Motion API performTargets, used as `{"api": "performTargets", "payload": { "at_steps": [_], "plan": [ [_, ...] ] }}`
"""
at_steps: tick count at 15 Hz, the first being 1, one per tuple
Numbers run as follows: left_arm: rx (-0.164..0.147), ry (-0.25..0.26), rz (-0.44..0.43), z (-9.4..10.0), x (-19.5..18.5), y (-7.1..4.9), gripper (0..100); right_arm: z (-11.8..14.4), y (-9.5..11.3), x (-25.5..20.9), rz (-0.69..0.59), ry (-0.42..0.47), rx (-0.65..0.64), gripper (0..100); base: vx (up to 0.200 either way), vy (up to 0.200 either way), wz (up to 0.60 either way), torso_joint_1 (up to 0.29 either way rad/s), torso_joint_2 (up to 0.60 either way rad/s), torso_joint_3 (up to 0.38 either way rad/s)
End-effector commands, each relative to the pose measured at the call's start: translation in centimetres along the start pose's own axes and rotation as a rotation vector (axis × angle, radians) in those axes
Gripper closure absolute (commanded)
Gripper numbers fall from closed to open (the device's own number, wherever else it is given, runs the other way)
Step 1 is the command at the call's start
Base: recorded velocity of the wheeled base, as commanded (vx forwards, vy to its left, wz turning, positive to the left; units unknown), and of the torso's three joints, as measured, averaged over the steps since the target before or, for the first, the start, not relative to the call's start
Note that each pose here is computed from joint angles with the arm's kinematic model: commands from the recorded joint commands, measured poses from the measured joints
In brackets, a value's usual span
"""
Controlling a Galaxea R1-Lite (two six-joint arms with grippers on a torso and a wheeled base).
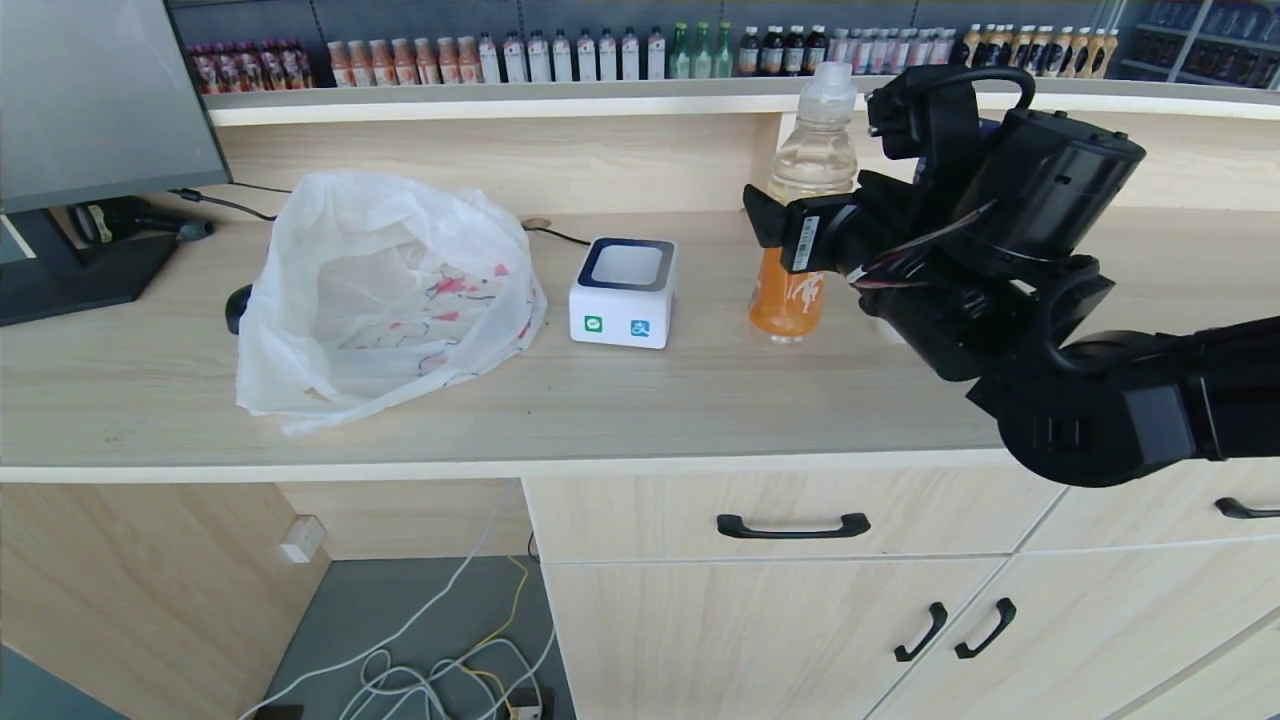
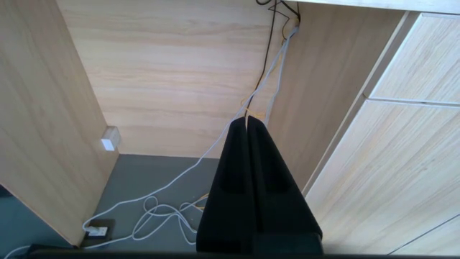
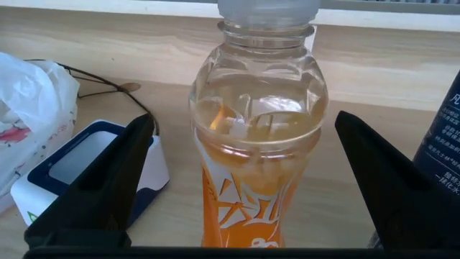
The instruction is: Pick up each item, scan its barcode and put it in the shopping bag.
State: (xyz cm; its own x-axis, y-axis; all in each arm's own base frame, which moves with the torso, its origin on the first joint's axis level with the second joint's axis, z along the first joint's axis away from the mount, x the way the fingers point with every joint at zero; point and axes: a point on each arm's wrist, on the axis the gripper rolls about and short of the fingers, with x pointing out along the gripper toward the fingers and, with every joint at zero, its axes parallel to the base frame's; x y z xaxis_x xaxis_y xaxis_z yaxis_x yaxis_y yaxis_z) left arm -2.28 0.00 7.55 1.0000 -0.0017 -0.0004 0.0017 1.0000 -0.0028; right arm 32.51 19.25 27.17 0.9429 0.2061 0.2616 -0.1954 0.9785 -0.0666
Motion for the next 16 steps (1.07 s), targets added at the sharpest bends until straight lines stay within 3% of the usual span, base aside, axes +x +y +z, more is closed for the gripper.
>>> {"api": "performTargets", "payload": {
  "at_steps": [1,16],
  "plan": [
    [0.0,0.0,0.0,0.0,0.0,0.0,100,-0.9,0.5,1.1,0.002,0.006,-0.002,0,0.0,0.0,0.0,0.0,0.0,0.0],
    [0.0,0.0,0.0,0.0,0.0,0.0,100,-2.0,0.5,3.0,-0.016,-0.003,-0.003,0,0.0,0.0,0.0,0.0,0.0,0.0]
  ]
}}
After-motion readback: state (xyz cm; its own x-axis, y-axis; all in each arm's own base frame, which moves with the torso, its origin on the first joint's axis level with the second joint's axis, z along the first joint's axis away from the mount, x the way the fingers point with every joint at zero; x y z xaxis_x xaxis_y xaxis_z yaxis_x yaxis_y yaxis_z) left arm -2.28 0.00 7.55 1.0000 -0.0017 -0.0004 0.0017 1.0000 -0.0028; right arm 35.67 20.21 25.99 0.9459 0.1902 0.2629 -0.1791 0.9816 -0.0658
